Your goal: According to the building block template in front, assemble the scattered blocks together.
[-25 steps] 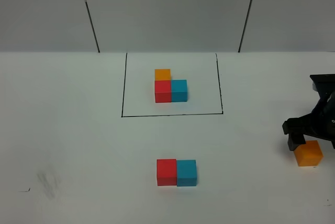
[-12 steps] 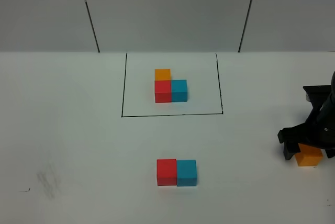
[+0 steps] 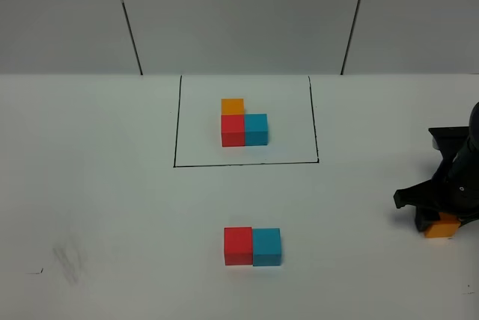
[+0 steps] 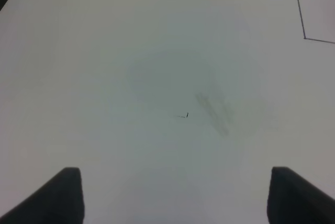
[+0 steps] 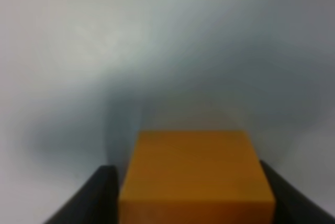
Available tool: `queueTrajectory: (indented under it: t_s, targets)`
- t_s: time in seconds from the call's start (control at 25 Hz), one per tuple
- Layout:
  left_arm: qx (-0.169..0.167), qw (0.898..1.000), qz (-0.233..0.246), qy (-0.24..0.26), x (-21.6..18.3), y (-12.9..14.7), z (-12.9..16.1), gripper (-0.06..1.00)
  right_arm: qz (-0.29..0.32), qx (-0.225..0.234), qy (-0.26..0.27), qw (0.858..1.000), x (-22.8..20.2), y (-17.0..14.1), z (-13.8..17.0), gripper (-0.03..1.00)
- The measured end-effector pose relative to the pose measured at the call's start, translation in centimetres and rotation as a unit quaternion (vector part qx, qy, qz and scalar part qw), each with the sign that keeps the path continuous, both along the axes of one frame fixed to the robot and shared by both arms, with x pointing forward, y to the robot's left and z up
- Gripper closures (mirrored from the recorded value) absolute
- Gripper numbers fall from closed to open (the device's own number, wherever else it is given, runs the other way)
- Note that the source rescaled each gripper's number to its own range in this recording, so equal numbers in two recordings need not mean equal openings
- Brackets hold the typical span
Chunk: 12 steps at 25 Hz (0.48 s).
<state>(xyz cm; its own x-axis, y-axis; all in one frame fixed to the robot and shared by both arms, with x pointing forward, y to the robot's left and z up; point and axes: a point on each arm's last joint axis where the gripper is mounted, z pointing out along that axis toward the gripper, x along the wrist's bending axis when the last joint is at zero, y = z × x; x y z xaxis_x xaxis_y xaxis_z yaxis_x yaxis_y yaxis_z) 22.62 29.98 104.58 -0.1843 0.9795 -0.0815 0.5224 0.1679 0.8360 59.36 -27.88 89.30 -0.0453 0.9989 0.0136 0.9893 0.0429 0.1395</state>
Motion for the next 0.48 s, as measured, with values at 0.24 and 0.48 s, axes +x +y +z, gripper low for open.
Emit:
queueTrajectory:
  t_s: [0.24, 0.48]
  targets:
    - [0.000, 1.000, 0.000, 0.000, 0.0, 0.0, 0.0, 0.34, 0.015, -0.002, -0.004, 1.000, -0.1, 0.0, 0.7, 0.95]
    - [0.000, 1.000, 0.000, 0.000, 0.0, 0.0, 0.0, 0.34, 0.059, 0.001, -0.052, 0.997, -0.5, 1.9, 7.0, 0.95]
